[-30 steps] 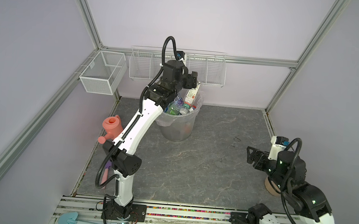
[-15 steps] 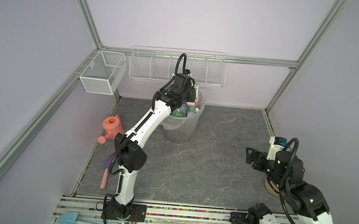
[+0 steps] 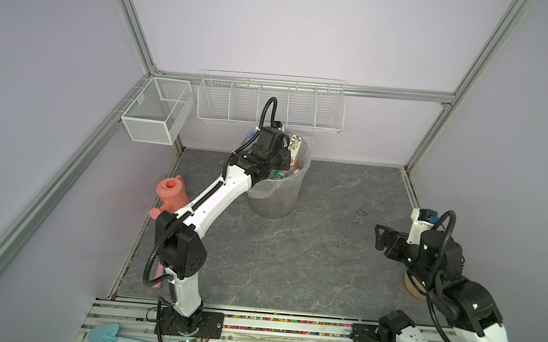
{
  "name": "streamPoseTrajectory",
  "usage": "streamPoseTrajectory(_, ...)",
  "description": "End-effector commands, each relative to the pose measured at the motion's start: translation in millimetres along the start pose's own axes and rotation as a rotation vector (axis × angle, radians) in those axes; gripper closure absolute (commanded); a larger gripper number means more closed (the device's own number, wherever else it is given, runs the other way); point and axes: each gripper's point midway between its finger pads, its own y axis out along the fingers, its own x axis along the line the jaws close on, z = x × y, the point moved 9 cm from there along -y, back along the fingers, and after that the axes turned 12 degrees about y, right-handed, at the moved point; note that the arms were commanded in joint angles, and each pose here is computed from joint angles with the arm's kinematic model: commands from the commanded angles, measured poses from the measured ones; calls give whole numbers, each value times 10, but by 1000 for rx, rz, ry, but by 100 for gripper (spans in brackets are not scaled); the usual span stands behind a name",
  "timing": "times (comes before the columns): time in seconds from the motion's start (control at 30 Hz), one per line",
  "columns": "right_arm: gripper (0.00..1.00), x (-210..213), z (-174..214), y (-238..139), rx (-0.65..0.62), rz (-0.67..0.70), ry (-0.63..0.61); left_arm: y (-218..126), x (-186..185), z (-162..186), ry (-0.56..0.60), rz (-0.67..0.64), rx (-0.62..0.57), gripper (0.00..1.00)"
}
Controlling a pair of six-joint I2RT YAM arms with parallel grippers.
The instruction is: Throw the plastic bottles in the bin
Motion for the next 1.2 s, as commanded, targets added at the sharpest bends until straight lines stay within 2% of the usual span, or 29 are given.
streamPoseTrajectory(0.0, 12, 5, -17, -28, -22, -25, 30, -6, 0, 183, -3, -1, 63, 67)
streamPoseTrajectory(0.2, 12, 5, -25, -41, -28, -27, 33, -121, 19, 181, -4, -7, 50, 68)
streamPoseTrajectory(0.3, 12, 9, -23, -33, -27, -28, 31, -330, 32, 34, -13, 2, -13, 68)
streamPoseTrajectory(0.5, 11, 34, -46, -13, -27, -26, 7, -1002, 96, -364, -17, -5, -201, 51)
streamPoseTrajectory(0.7, 12, 125, -128, -9, -30, -49, -18, -1629, 191, -544, -14, -38, -345, 42)
streamPoseTrajectory(0.93, 12, 262, -275, -49, -46, -86, -94, -2238, 319, -462, -10, -91, -482, 31)
streamPoseTrajectory(1.17, 12, 283, -360, -132, -102, -90, -167, -2661, 517, -85, -29, -221, -534, 20)
